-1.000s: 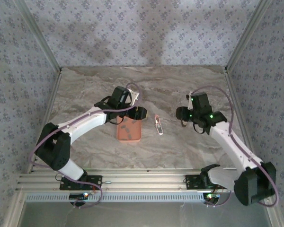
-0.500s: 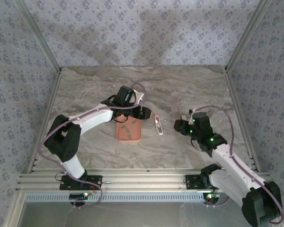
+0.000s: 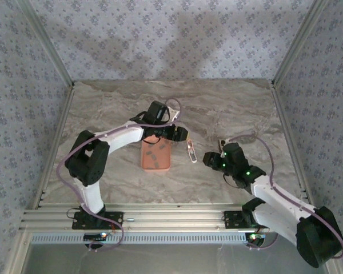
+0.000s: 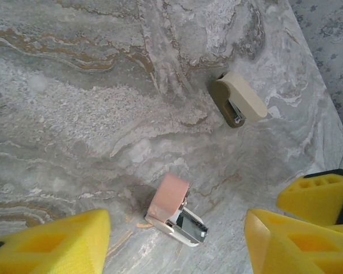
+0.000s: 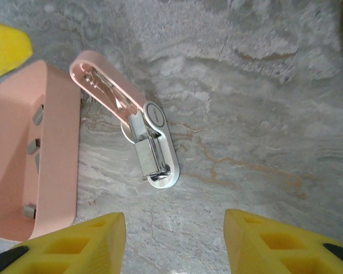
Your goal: Load the staples into the stapler
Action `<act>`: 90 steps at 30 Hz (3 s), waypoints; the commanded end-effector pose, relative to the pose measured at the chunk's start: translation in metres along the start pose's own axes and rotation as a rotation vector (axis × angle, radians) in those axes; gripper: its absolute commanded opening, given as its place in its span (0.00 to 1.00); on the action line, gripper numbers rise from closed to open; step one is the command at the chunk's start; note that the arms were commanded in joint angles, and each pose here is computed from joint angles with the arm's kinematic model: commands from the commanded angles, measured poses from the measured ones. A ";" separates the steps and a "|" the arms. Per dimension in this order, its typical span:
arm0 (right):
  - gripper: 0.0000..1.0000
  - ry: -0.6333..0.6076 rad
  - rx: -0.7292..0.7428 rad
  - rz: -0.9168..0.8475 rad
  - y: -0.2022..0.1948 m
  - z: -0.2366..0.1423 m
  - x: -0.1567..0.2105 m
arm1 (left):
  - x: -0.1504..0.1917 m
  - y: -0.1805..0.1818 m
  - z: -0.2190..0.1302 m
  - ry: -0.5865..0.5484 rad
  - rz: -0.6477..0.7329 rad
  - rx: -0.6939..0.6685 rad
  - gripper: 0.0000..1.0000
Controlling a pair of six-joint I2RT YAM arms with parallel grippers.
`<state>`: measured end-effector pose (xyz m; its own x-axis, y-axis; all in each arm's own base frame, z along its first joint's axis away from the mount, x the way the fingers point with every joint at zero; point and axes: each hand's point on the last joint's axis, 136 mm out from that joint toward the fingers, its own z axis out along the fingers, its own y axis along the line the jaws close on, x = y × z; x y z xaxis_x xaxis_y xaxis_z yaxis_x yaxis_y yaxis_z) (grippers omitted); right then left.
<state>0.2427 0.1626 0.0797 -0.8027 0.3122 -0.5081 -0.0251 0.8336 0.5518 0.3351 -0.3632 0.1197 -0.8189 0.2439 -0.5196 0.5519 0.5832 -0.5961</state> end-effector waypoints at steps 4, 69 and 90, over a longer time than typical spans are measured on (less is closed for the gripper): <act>0.48 0.039 0.012 0.000 0.007 0.019 0.007 | -0.013 -0.010 0.007 -0.007 0.012 0.074 0.62; 0.21 0.156 0.094 -0.002 -0.011 0.051 0.020 | 0.036 -0.073 0.041 0.225 0.100 0.379 0.60; 0.41 0.058 0.017 -0.053 0.020 0.018 -0.015 | -0.006 -0.033 -0.006 -0.033 0.016 0.163 0.61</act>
<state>0.2583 0.1806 0.0765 -0.8387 0.2560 -0.4807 -0.0388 0.8523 0.5216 0.3099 -0.3860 0.1284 -0.8159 0.2915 -0.4993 0.5780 0.4303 -0.6934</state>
